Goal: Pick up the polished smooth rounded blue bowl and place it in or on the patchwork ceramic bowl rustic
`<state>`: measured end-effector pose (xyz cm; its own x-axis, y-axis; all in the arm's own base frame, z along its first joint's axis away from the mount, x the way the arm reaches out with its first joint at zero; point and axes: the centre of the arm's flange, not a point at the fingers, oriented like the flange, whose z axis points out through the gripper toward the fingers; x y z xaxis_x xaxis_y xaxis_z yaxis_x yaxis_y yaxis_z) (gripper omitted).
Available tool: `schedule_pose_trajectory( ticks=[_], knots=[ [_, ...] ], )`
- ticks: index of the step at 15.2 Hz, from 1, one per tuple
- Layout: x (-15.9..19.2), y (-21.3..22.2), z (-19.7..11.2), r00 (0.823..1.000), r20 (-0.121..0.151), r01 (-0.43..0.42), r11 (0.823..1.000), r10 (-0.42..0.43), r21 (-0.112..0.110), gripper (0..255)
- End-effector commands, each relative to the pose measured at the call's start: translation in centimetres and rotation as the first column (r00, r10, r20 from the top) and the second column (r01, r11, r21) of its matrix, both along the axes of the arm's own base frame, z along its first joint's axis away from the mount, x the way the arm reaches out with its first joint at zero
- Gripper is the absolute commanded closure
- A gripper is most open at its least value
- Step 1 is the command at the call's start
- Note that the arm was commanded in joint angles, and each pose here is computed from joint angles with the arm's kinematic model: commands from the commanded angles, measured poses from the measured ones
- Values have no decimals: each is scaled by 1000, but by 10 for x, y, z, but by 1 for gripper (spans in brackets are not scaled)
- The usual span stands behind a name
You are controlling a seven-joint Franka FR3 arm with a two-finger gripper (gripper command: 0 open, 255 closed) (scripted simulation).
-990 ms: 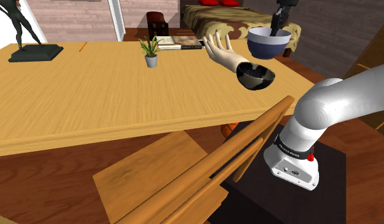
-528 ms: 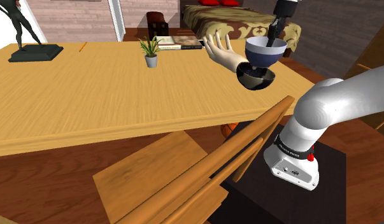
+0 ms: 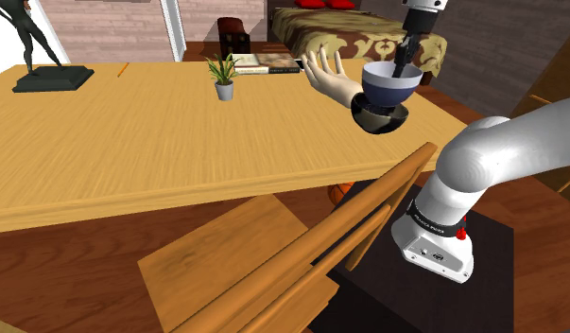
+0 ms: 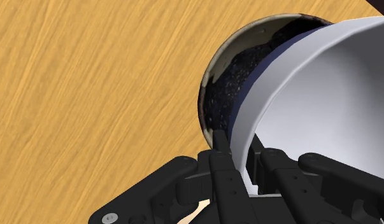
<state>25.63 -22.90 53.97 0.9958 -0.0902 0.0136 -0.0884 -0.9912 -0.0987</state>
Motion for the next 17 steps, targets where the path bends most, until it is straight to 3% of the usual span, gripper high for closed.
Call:
schedule_pose_trajectory(
  ticks=[1,2,3,8,12,17],
  knots=[
    [0,0,0,1000,0,0,1000,0,0,255],
    [0,0,0,1000,0,0,1000,0,0,255],
    [0,0,0,1000,0,0,1000,0,0,0],
    [0,0,0,1000,0,0,1000,0,0,0],
    [-1,-5,50,1000,0,0,1000,0,0,0],
    [-1,-5,50,1000,0,0,1000,0,0,0]
  ],
)
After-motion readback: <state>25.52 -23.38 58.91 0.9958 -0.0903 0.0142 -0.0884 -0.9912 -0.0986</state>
